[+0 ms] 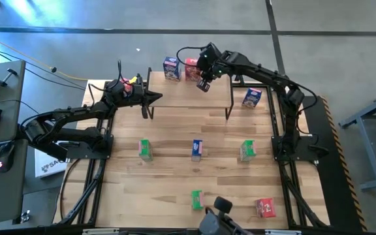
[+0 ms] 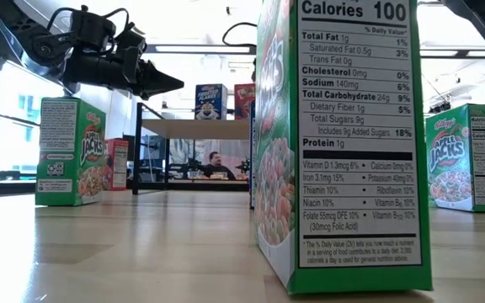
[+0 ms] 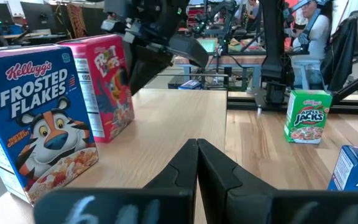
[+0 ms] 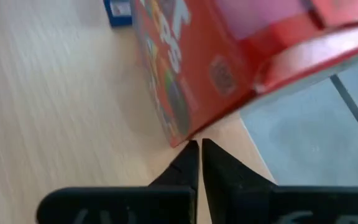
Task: Stack cereal on shelf
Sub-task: Put the center red cereal box on the shelf, then adjust the blue cereal box
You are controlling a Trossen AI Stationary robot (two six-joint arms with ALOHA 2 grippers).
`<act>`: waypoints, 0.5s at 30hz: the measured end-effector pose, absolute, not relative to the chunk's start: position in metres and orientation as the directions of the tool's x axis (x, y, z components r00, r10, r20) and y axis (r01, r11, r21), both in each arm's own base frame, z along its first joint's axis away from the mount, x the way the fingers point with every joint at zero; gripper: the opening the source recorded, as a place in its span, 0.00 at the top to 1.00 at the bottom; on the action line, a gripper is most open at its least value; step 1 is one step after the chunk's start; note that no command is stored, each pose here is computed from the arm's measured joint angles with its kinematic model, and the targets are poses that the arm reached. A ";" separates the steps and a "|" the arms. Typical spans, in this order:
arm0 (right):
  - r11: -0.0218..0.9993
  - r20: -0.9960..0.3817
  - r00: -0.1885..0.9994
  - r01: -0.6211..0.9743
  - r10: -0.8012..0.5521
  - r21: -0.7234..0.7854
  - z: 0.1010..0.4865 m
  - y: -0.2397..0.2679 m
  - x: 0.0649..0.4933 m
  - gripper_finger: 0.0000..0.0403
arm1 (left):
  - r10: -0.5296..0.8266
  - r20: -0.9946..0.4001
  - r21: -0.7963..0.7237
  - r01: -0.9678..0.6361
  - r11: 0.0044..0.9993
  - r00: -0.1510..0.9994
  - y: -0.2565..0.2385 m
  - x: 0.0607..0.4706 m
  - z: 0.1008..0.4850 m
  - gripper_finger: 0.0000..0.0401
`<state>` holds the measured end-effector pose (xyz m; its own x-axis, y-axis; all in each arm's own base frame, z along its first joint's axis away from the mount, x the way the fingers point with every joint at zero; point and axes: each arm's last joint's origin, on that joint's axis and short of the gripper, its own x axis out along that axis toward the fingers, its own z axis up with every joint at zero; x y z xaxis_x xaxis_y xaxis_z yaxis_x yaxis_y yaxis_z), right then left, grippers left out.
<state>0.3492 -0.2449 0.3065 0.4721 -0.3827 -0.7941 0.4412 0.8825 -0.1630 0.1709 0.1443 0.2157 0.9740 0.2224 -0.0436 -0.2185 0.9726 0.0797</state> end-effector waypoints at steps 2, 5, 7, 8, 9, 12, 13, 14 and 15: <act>0.881 -0.789 0.477 0.443 -0.387 -0.165 0.307 -0.246 0.349 1.00 | 0.222 -0.044 0.080 -0.218 0.973 0.974 0.144 0.171 0.216 1.00; 0.886 -0.785 0.480 0.428 -0.390 -0.178 0.308 -0.246 0.349 1.00 | 0.222 -0.044 0.079 -0.218 0.973 0.974 0.144 0.171 0.216 1.00; 0.891 -0.789 0.475 0.410 -0.389 -0.192 0.311 -0.244 0.347 1.00 | 0.222 -0.044 0.074 -0.218 0.973 0.974 0.144 0.171 0.216 1.00; 0.894 -0.789 0.473 0.400 -0.392 -0.204 0.314 -0.242 0.345 1.00 | 0.221 -0.045 0.059 -0.218 0.974 0.974 0.144 0.172 0.217 1.00; 0.897 -0.789 0.473 0.387 -0.392 -0.213 0.319 -0.239 0.341 1.00 | 0.225 -0.039 0.042 -0.223 0.974 0.974 0.145 0.174 0.220 1.00; 0.902 -0.776 0.490 0.364 -0.398 -0.233 0.337 -0.230 0.332 1.00 | 0.268 -0.047 0.043 -0.267 0.963 0.962 0.149 0.182 0.236 1.00; 0.902 -0.771 0.495 0.362 -0.401 -0.236 0.341 -0.228 0.330 1.00 | 0.293 -0.081 0.051 -0.290 0.956 0.953 0.152 0.186 0.240 1.00; 0.902 -0.764 0.503 0.361 -0.403 -0.238 0.345 -0.226 0.327 1.00 | 0.319 -0.118 0.061 -0.313 0.948 0.941 0.154 0.190 0.243 1.00; 0.902 -0.757 0.513 0.359 -0.404 -0.238 0.349 -0.225 0.326 1.00 | 0.346 -0.159 0.077 -0.338 0.938 0.925 0.157 0.195 0.247 1.00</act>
